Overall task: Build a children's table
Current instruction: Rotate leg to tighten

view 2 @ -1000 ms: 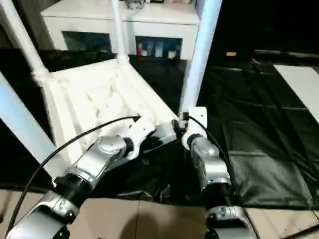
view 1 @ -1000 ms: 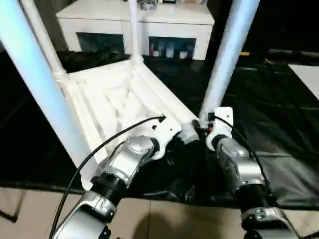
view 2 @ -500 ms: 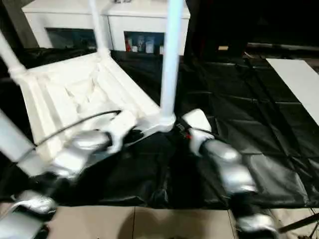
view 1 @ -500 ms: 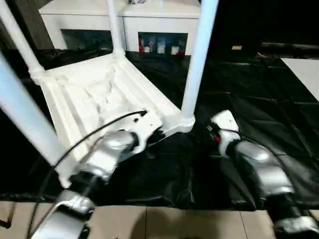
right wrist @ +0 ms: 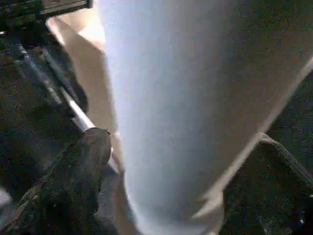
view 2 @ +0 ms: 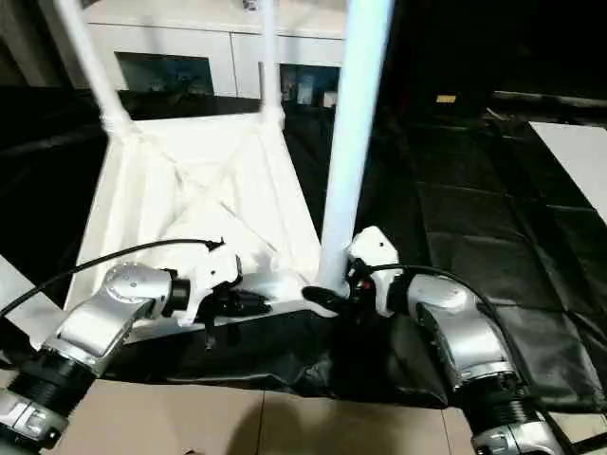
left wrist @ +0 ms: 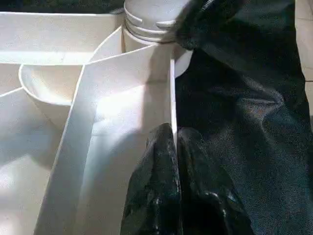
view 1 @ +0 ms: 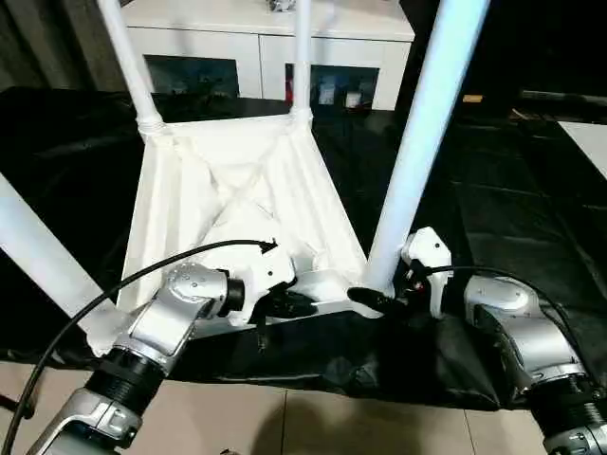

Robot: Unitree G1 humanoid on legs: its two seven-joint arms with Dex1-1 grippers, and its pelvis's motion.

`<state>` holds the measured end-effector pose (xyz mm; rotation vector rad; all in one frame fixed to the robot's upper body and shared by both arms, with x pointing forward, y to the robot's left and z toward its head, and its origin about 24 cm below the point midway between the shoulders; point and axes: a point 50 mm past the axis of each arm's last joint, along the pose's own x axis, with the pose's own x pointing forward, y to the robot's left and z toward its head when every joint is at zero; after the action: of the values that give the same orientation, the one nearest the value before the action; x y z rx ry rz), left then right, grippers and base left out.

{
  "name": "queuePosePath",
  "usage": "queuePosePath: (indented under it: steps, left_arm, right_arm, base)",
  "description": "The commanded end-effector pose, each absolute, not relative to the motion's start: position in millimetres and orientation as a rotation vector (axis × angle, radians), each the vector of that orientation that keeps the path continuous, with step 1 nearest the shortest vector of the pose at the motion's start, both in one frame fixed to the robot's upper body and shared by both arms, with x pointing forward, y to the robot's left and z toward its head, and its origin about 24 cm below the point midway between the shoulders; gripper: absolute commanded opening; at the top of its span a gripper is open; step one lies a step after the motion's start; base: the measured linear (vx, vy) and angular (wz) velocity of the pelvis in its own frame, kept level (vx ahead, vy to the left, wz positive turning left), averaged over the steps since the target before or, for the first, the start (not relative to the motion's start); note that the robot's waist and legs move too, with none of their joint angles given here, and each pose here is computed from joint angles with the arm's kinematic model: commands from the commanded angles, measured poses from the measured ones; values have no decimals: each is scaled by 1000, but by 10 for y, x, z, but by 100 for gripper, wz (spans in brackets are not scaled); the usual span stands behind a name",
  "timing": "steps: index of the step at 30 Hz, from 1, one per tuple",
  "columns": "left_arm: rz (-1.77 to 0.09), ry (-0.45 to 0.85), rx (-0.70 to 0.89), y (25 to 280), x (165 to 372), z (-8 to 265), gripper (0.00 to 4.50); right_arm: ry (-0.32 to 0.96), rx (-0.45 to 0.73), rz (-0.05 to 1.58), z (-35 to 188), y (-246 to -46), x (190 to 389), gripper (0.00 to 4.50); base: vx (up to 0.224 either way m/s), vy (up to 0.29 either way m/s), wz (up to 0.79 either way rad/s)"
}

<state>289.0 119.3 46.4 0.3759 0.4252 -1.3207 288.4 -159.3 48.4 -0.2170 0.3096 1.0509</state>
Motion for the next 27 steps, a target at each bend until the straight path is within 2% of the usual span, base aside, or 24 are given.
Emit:
queuePosePath:
  steps: [1, 8, 16, 18, 21, 27]
  left_arm:
    - [-1348, 451, 391, 1158, 2849, 428, 0]
    - [-1337, 451, 395, 1183, 2868, 440, 0]
    - [-1337, 451, 396, 1184, 2870, 440, 0]
    - [-1337, 451, 397, 1185, 2871, 440, 0]
    - [-1156, 438, 377, 1069, 3024, 420, 0]
    - [-880, 390, 313, 771, 3268, 479, 0]
  right_arm:
    - [327, -227, 1075, 491, -1592, 2885, 378]
    - [351, -217, 1060, 454, -1643, 2873, 324]
    - [352, -208, 1054, 451, -1644, 2876, 324]
    - [353, -203, 1050, 449, -1645, 2878, 300]
    - [470, -185, 809, 138, -1519, 2878, 282]
    - [492, -57, 460, 72, -1317, 3030, 261]
  base:
    - [0, 0, 0]
    - [0, 0, 0]
    - [0, 0, 0]
    - [0, 0, 0]
    - [0, 0, 0]
    - [-8, 1, 0]
